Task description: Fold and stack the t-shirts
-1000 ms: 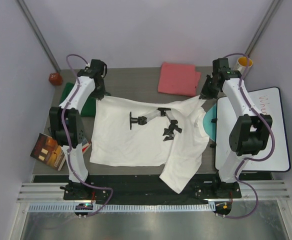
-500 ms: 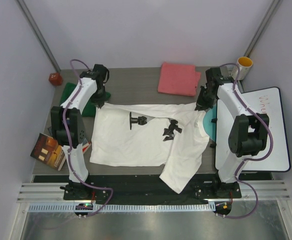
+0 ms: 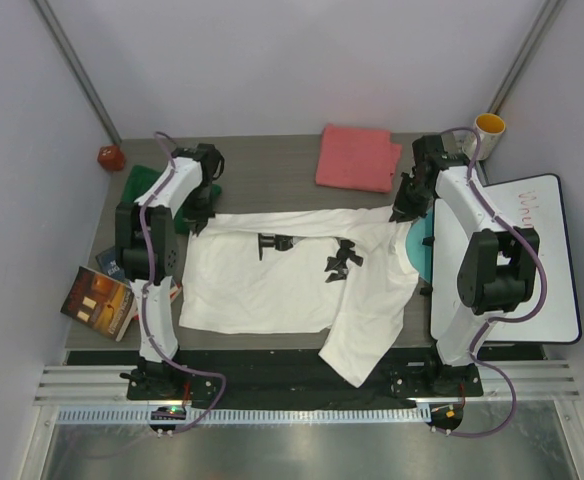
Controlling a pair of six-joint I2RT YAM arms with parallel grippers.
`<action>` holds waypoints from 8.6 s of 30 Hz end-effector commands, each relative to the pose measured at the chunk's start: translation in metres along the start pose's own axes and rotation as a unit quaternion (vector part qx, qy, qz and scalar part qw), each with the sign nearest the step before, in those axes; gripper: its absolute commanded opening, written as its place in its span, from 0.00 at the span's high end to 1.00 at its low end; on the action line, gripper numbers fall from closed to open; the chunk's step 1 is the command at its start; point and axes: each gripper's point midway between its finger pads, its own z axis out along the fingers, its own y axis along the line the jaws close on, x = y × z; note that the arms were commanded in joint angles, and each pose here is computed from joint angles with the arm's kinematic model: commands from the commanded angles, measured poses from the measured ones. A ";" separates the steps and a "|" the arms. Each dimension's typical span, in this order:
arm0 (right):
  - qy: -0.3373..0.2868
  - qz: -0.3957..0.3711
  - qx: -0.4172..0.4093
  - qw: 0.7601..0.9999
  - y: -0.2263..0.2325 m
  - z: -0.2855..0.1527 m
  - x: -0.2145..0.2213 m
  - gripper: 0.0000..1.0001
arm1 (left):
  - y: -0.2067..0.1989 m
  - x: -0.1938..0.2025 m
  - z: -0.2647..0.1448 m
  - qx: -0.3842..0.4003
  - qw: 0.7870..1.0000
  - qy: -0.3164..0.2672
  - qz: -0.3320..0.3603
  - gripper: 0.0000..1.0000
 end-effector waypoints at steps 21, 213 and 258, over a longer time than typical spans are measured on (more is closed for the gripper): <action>0.042 0.005 -0.012 0.999 0.003 0.007 0.016 0.99 | 0.011 0.007 0.028 -0.075 0.996 0.050 -0.003 0.97; -0.031 0.147 0.148 0.978 -0.119 0.101 -0.121 0.99 | 0.019 -0.080 0.028 0.019 0.994 -0.040 -0.102 0.81; 0.062 -0.036 -0.026 0.997 0.042 0.070 0.000 0.76 | -0.219 0.018 -0.074 0.255 0.957 -0.054 0.126 0.62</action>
